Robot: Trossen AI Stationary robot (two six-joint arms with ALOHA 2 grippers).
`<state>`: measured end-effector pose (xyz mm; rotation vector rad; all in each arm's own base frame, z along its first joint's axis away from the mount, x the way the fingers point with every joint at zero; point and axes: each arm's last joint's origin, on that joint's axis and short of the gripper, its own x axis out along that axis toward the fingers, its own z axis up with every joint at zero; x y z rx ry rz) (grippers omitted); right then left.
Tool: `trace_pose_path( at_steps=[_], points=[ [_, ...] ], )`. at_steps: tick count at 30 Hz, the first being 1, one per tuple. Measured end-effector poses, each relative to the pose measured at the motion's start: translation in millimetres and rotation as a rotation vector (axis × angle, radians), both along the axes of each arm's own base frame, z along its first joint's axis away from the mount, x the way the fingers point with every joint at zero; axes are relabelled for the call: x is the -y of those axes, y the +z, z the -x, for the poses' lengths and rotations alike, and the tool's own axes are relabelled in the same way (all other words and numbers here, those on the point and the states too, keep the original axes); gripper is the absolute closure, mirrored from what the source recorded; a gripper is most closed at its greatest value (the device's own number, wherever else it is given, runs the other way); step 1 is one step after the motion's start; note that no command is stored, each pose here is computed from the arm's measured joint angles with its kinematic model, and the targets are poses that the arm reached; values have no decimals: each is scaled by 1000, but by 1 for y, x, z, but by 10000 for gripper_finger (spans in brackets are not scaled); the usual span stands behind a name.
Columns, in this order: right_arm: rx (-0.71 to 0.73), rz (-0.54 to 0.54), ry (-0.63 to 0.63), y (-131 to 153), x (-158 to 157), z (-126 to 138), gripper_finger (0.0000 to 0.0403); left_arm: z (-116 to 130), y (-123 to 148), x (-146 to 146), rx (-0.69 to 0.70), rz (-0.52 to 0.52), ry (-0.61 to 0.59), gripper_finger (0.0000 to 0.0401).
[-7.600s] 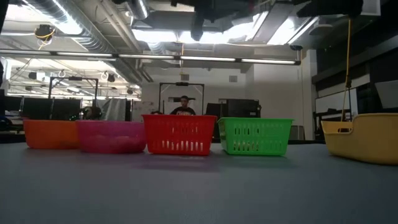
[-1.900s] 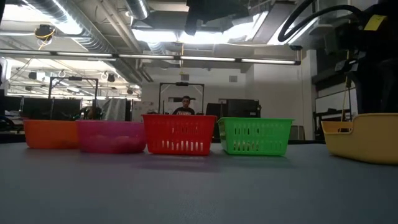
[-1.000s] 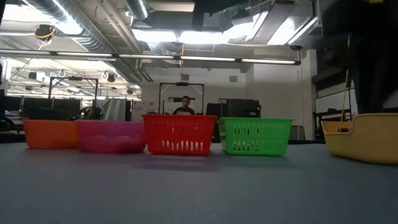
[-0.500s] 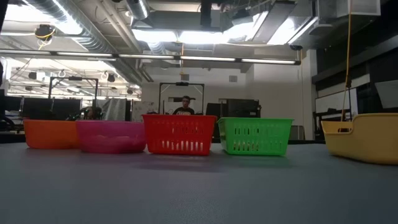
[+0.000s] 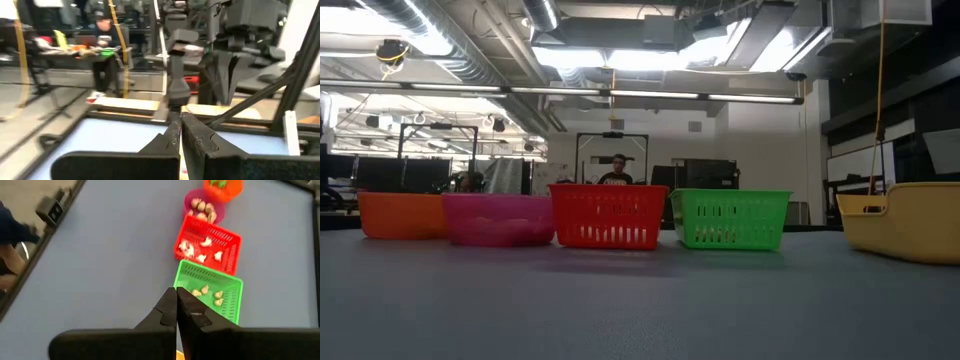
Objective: Sort Halloween decoration
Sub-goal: Return to Home Position
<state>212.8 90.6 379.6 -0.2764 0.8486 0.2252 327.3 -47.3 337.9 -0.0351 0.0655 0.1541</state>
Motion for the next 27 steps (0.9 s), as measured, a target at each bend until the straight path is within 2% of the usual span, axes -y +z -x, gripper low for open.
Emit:
trace_pose_path(
  at_steps=[5, 12, 21, 27],
  points=[
    [82, -40, -6, 13, 13, 27, 401, 30, 15, 9, -70, -71, 73, 401],
    [190, -102, -60, 12, 28, 60, 402, 71, 25, 25, -174, -91, 22, 401],
    [302, -165, -97, -16, 41, 87, 402, 117, 29, 32, -265, -86, 148, 401],
    [385, -195, -116, -38, 50, 105, 402, 135, 26, 38, -290, -78, 226, 401]
  ],
)
